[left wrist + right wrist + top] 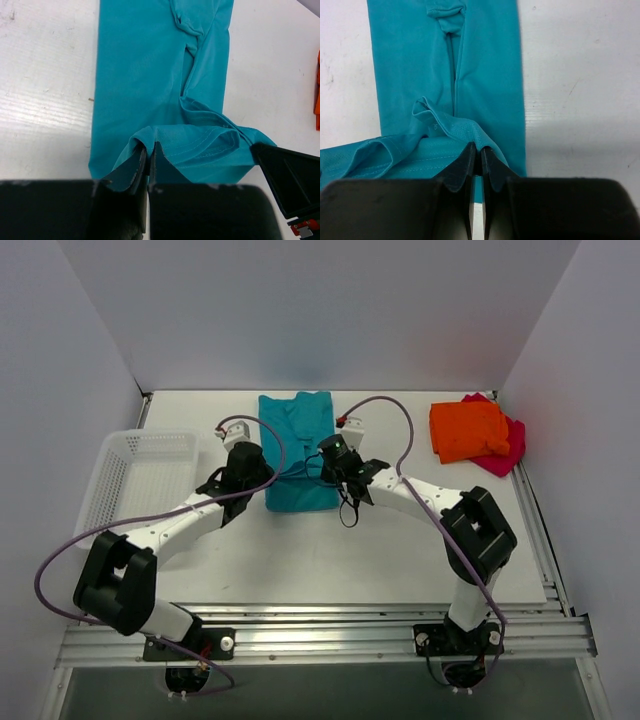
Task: Fold and stack the t-shirts
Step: Fold the folded rectangular tshirt in 1/3 of the way, then grab one side of the 2/3 rectangular tshirt with both arms
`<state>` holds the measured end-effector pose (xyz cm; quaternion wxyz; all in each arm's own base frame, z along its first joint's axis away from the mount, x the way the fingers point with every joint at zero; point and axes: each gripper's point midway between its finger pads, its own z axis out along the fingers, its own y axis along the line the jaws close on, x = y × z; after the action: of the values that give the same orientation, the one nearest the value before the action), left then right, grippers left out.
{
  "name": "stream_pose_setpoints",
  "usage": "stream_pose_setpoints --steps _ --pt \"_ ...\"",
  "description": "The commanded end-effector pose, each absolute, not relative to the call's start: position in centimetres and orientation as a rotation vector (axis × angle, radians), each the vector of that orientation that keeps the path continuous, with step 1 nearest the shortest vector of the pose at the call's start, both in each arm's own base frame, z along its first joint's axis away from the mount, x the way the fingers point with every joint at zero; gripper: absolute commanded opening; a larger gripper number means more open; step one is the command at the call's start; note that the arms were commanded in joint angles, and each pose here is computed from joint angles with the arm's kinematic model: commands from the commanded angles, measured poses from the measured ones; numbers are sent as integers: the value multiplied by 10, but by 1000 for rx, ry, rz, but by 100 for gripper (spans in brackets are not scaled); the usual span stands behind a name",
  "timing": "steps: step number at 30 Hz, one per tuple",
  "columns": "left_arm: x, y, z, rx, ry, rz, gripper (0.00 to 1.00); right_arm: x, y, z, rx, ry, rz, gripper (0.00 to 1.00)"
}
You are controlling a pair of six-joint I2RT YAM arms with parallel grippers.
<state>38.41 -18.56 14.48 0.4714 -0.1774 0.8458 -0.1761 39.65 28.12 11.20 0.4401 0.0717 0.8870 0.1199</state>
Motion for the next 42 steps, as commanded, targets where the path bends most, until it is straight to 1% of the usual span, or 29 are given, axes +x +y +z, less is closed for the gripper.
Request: stream_pose_setpoints --steps 1,6,7,9,10,11,12,13,14,15,16,17,18,19,20,21,23,27,28,29,32,33,34,35,36,37,39,40,42 --pt "415 -195 186 -399 1967 -509 3 417 279 126 176 2188 269 0" --pt "442 -194 187 -388 1970 -508 3 444 282 120 187 2199 275 0" --pt "448 -193 178 -391 1988 -504 3 454 288 118 184 2202 290 0" --pt "461 -184 174 -409 1989 -500 3 467 284 112 198 2220 289 0" --pt "469 -185 179 -403 1984 -517 3 473 286 98 193 2244 283 0" --pt "479 -179 166 -416 2006 -498 3 486 287 107 206 2223 304 0" --pt "485 -177 161 -418 2018 -496 3 491 287 102 208 2233 301 0" --pt "491 -178 154 -414 2036 -510 3 494 285 84 204 2271 281 0" --pt "502 -178 142 -428 2066 -508 3 504 293 91 198 2255 320 0" --pt "509 -171 136 -449 2076 -509 9 512 288 88 208 2261 322 0" --pt "515 -176 117 -440 2117 -542 16 517 288 69 212 2295 311 10" --pt "526 -178 119 -432 2109 -565 28 525 289 78 228 2293 325 20" --pt "535 -173 115 -440 2109 -560 55 531 283 66 245 2312 307 37" --pt "536 -178 92 -424 2172 -587 71 534 282 64 256 2314 304 84" --pt "549 -180 102 -414 2149 -604 83 537 282 66 262 2306 301 100" --pt "556 -171 99 -437 2150 -599 97 540 280 70 268 2291 288 100" --pt "562 -168 98 -444 2132 -630 95 544 277 75 271 2275 280 100" --pt "567 -147 124 -446 2055 -620 94 539 267 93 286 2240 257 100" --pt "565 -138 147 -450 2009 -617 94 536 264 96 293 2232 249 100" --pt "561 -133 155 -457 1992 -606 94 534 261 99 304 2223 243 100" --pt "531 -119 174 -509 1967 -556 94 512 242 103 344 2203 198 100" --pt "523 -113 171 -547 1965 -519 94 505 238 121 370 2168 223 100" --pt "501 -110 167 -584 1980 -514 94 491 230 103 384 2179 209 100" --pt "488 -116 163 -585 1989 -513 94 481 228 101 392 2177 216 100" --pt "476 -117 156 -596 1999 -506 94 473 226 113 415 2147 254 100" --pt "455 -115 142 -631 2015 -487 94 457 221 94 414 2171 263 100" --pt "422 -123 118 -665 2047 -491 95 444 224 95 416 2154 319 100" --pt "413 -126 110 -676 2058 -498 95 428 220 76 407 2197 318 100" --pt "397 -138 103 -676 2051 -536 95 419 223 73 409 2195 355 100"
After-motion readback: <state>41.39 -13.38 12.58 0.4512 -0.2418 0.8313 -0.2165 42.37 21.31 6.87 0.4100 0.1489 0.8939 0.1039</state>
